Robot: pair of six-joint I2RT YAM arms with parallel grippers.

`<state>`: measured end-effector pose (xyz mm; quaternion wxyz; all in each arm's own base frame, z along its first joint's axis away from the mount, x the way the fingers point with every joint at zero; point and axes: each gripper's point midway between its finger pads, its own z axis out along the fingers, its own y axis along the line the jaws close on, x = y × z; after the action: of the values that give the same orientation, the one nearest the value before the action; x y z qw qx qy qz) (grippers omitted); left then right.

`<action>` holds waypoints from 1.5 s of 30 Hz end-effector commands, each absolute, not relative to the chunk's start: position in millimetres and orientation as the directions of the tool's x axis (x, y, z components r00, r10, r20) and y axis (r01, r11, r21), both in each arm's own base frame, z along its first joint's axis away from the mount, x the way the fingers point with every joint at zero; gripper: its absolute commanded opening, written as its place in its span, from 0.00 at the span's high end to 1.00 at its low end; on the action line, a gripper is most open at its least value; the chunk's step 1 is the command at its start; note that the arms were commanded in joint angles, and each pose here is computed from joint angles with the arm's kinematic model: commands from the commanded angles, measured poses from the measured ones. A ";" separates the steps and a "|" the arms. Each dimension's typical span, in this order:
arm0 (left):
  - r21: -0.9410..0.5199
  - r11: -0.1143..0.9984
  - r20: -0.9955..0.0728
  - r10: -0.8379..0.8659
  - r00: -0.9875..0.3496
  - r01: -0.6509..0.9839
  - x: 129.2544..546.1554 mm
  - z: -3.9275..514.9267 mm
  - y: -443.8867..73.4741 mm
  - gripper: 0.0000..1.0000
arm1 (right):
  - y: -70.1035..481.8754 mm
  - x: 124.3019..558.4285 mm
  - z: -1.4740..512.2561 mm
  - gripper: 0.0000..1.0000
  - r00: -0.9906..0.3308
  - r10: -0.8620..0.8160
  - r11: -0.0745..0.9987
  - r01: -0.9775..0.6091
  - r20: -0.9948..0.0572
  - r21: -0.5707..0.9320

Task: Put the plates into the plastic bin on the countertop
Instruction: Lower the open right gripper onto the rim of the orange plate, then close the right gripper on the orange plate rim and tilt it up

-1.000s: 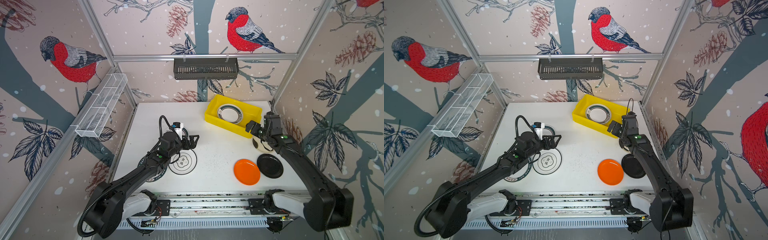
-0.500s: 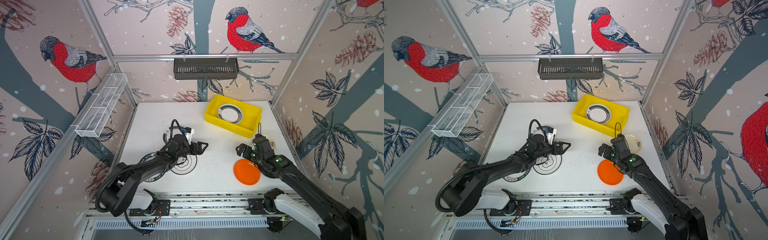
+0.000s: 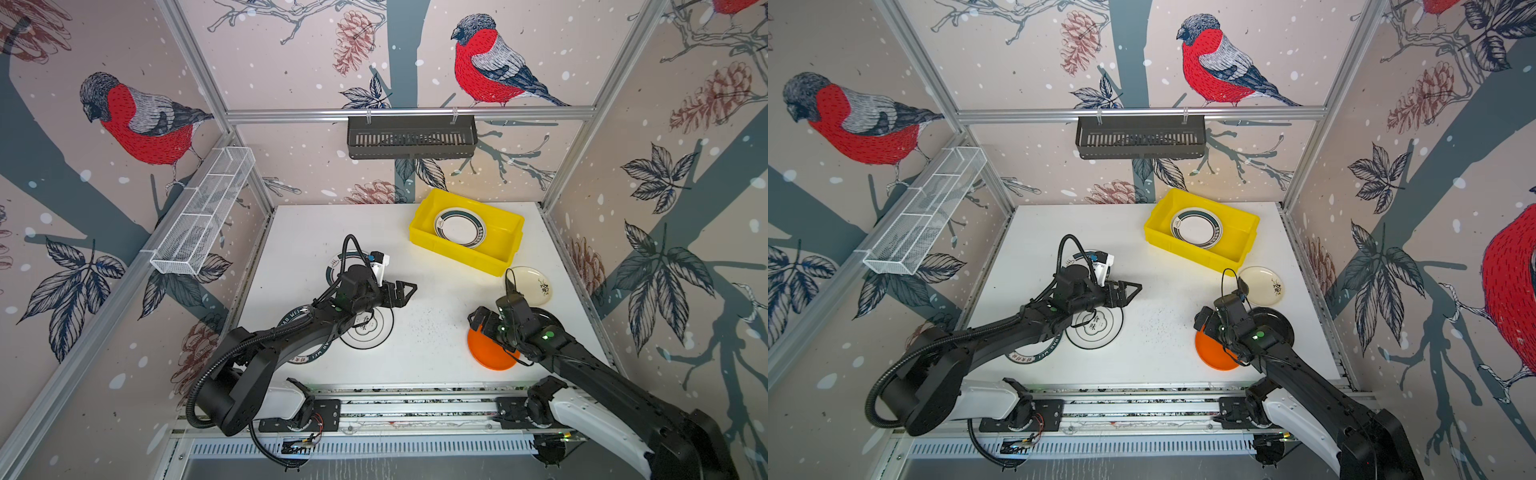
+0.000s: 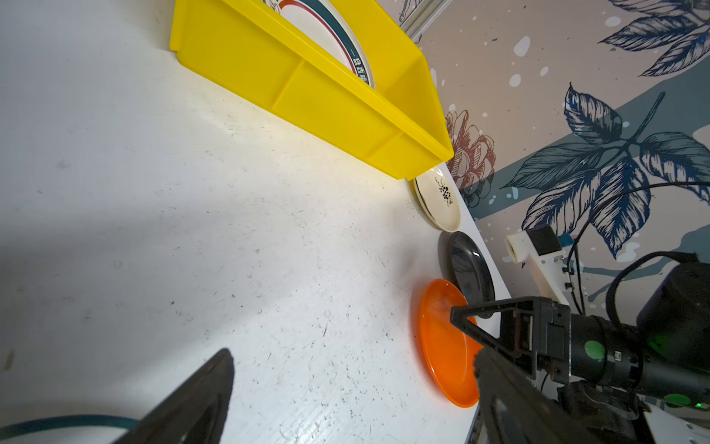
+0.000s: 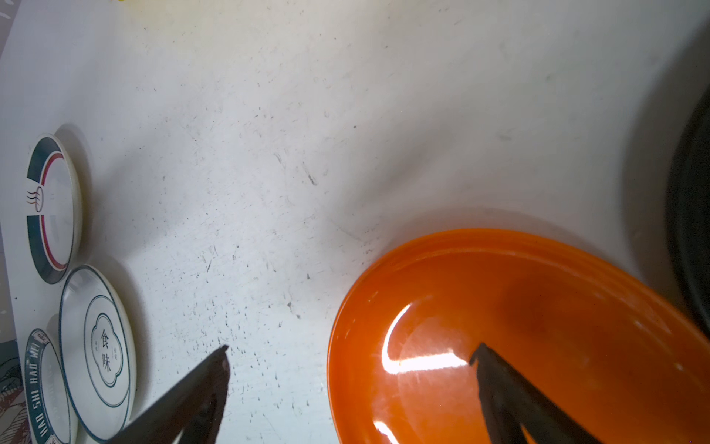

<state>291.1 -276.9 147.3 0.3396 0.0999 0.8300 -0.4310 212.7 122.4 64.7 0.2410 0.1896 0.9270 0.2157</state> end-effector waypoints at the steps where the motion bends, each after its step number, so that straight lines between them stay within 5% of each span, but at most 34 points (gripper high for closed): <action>1: -0.661 0.587 -0.638 -0.111 -0.762 0.468 287.8 144.8 -283.0 0.03 | 117.7 218.4 69.6 0.00 -0.790 0.464 0.842 0.253 -0.400 0.476; 8: -0.689 0.558 -0.609 -0.101 -0.787 0.462 282.0 137.2 -292.2 0.04 | 76.2 209.5 76.5 0.00 -0.802 0.366 0.931 0.309 -0.473 0.196; 22: -0.705 0.521 -0.599 -0.073 -0.798 0.482 272.9 131.7 -308.9 0.04 | 43.8 179.2 73.7 0.00 -0.803 0.435 0.889 0.456 -0.407 0.049; 35: -0.711 0.490 -0.607 -0.064 -0.792 0.505 270.7 138.0 -313.1 0.03 | 62.0 164.5 29.1 0.03 -0.807 0.504 0.864 0.474 -0.308 0.173; 45: -0.703 0.491 -0.608 -0.040 -0.793 0.515 273.6 139.5 -317.6 0.03 | 71.8 165.2 31.4 0.26 -0.721 0.620 0.774 0.496 -0.310 0.393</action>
<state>271.4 -312.3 129.8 0.2761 0.1311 0.8265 -0.4727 163.5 68.6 29.4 0.2109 0.2807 0.9288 0.1183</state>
